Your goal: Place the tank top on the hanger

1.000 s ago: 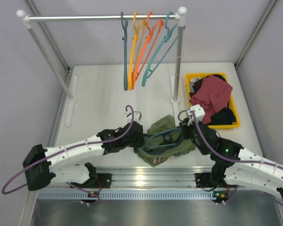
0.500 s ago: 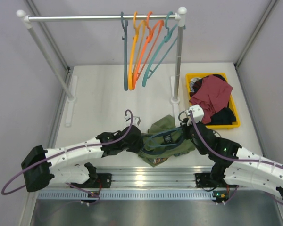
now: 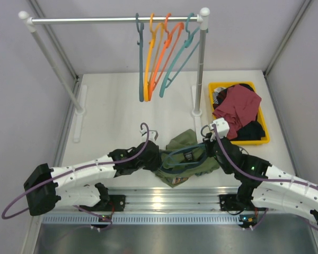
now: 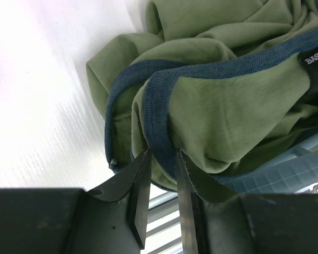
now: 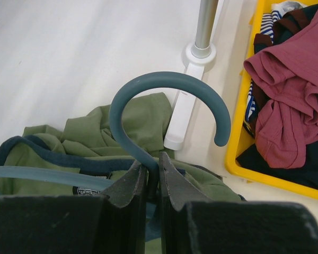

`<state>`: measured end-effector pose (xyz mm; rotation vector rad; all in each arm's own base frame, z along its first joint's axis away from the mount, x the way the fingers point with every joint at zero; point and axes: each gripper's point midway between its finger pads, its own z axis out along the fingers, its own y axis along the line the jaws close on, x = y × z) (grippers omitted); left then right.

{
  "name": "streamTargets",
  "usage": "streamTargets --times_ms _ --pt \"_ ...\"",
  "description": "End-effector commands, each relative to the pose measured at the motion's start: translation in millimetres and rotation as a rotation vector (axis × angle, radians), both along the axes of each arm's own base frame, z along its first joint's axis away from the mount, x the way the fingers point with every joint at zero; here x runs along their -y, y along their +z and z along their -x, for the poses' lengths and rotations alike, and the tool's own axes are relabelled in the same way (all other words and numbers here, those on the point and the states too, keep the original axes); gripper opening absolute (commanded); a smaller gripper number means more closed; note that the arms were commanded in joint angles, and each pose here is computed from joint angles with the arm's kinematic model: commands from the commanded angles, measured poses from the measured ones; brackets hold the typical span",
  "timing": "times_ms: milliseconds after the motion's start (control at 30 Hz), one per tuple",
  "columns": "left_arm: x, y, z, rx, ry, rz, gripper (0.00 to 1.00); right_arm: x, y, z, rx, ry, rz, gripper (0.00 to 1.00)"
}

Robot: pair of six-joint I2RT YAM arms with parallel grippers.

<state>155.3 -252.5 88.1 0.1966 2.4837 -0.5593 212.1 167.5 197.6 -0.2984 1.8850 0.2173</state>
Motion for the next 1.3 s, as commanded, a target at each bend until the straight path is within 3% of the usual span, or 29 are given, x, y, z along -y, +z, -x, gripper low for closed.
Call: streamTargets --times_ms 0,267,333,433,467,500,1267 --pt "12 21 -16 0.075 0.031 0.066 0.31 -6 30 -1 0.043 -0.006 -0.076 0.0" --pt "13 8 -23 0.066 0.039 -0.019 0.31 -6 29 -1 0.043 -0.005 -0.075 0.0" --pt "14 8 -23 0.063 0.037 -0.022 0.26 -4 28 -1 0.042 -0.01 -0.071 0.0" --pt "12 11 -22 0.064 0.037 -0.021 0.12 -2 32 -2 0.05 -0.021 -0.074 0.0" --pt "9 16 -21 0.067 0.038 -0.017 0.02 -1 31 -2 0.048 -0.026 -0.071 0.0" --pt "7 18 -20 0.067 0.039 -0.016 0.0 0 31 -3 0.05 -0.033 -0.068 0.0" --pt "20 107 -3 0.102 -0.111 0.119 0.0 -18 53 -14 0.091 -0.071 -0.061 0.0"
